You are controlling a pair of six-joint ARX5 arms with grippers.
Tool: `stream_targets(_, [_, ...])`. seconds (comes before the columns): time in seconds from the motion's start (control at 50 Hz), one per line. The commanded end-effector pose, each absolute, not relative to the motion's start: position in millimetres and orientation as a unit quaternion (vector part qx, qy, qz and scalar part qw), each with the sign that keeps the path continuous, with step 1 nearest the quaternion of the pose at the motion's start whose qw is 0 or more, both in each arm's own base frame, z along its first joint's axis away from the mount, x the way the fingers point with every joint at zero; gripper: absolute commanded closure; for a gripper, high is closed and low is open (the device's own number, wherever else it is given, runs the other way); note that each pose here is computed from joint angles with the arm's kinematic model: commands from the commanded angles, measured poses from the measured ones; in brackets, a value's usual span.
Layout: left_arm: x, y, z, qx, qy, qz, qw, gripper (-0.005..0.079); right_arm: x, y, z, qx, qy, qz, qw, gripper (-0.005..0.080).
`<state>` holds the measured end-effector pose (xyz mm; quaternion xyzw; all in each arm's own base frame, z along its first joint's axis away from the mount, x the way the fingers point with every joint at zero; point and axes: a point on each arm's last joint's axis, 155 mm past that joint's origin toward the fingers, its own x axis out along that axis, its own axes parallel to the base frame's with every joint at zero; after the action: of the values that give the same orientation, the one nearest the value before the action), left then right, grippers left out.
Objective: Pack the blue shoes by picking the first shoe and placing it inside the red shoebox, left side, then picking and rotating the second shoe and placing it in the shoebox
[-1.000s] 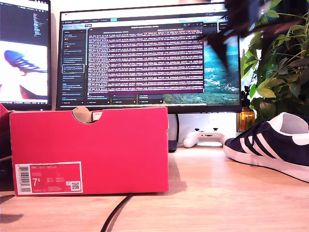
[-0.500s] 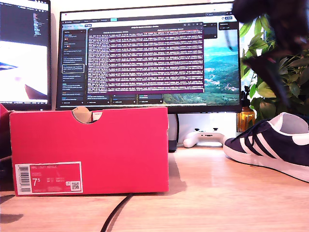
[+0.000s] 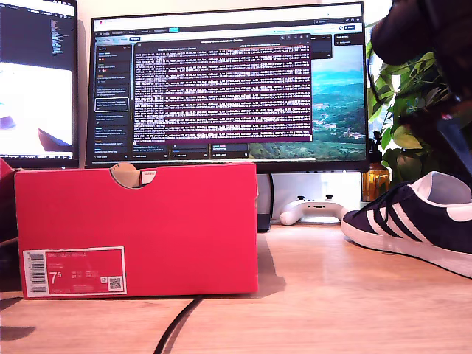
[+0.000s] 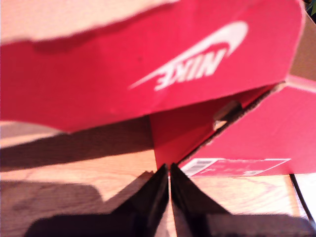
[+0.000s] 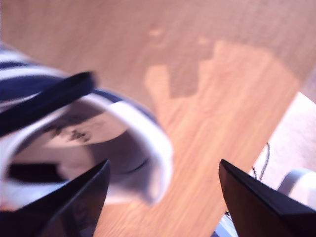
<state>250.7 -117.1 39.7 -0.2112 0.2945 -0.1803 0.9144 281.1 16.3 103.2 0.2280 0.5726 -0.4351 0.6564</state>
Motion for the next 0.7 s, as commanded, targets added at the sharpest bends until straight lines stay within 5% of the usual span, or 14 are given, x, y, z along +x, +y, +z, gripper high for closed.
stream_targets(0.0, [243,-116,29,-0.206,0.305,-0.180,0.912,0.0764,272,10,98,0.234,0.568,-0.449,0.649,0.0120])
stream_targets(0.4, [243,-116,28,-0.206,0.307,-0.179,0.912,0.0764,288,28,58,0.300,0.560,-0.416,0.650,0.0159])
stream_targets(0.52, [240,-115,24,-0.205,0.315,-0.177,0.909,0.0764,285,26,55,0.318,0.557,-0.431,0.635,0.0359])
stream_targets(0.64, [239,-115,21,-0.205,0.321,-0.175,0.908,0.0764,281,26,54,0.333,0.555,-0.444,0.620,0.0778])
stream_targets(0.68, [238,-114,20,-0.204,0.325,-0.174,0.907,0.0764,281,27,54,0.336,0.554,-0.444,0.619,0.0750])
